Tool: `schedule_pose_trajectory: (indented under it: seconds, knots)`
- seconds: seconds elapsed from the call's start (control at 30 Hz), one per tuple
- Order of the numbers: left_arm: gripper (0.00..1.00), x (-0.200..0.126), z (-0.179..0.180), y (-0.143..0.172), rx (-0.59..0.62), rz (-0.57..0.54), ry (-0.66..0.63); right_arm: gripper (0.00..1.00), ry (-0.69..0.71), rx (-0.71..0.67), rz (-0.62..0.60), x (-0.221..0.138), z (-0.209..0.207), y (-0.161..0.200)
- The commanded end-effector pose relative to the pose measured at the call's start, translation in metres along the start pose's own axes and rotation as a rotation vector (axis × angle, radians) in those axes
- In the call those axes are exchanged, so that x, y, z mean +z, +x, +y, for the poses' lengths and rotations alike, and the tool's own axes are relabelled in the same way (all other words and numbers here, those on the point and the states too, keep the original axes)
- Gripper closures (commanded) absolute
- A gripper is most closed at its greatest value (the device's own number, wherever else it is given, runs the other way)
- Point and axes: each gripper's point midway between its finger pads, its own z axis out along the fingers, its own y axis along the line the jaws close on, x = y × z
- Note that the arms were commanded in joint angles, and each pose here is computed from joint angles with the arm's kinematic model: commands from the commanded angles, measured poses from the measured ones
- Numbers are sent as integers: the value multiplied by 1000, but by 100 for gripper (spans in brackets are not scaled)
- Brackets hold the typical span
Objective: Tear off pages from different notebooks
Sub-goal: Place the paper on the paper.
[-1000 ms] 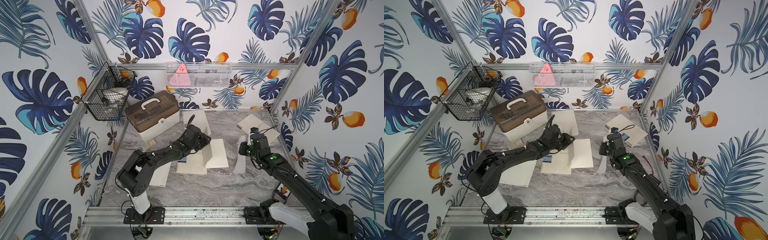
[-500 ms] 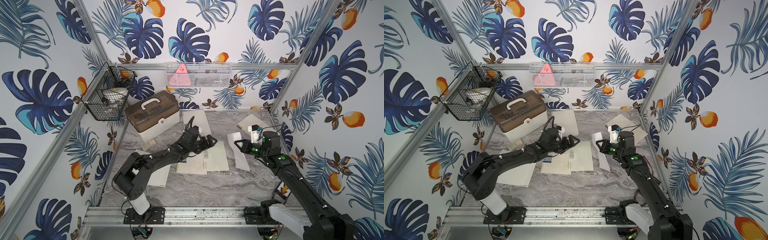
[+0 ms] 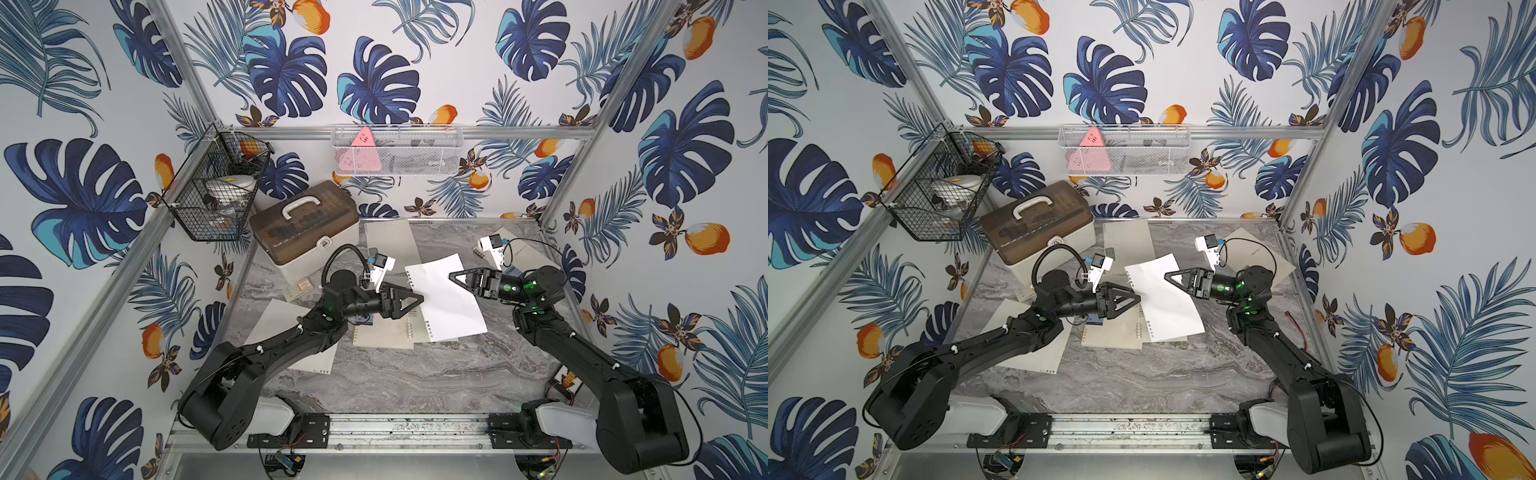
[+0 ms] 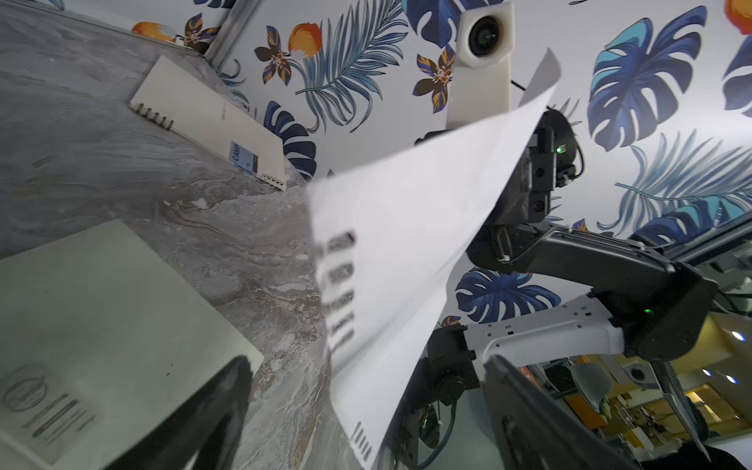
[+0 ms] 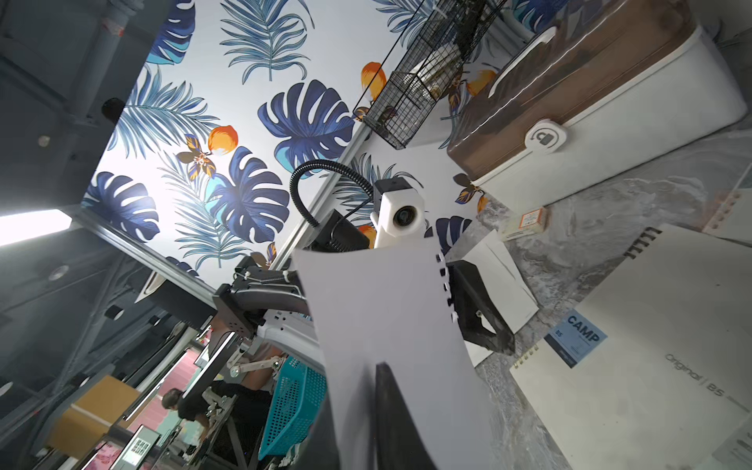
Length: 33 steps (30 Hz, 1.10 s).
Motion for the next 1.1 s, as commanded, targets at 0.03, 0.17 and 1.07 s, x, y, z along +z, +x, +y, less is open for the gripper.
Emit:
schedule_pose_trajectory:
  seconds: [0.03,0.17,1.07]
  knots:
    - [34,3,-33,-18,54,-52,193,88,-117,-22,25,2,22,0]
    - [48,4,-31,-18,37,-62,206,89,-107,-5,13,3,14,-1]
    - [100,-310,175,45,-799,-537,-1127,30,1262,-185,440,-4,-182,117]
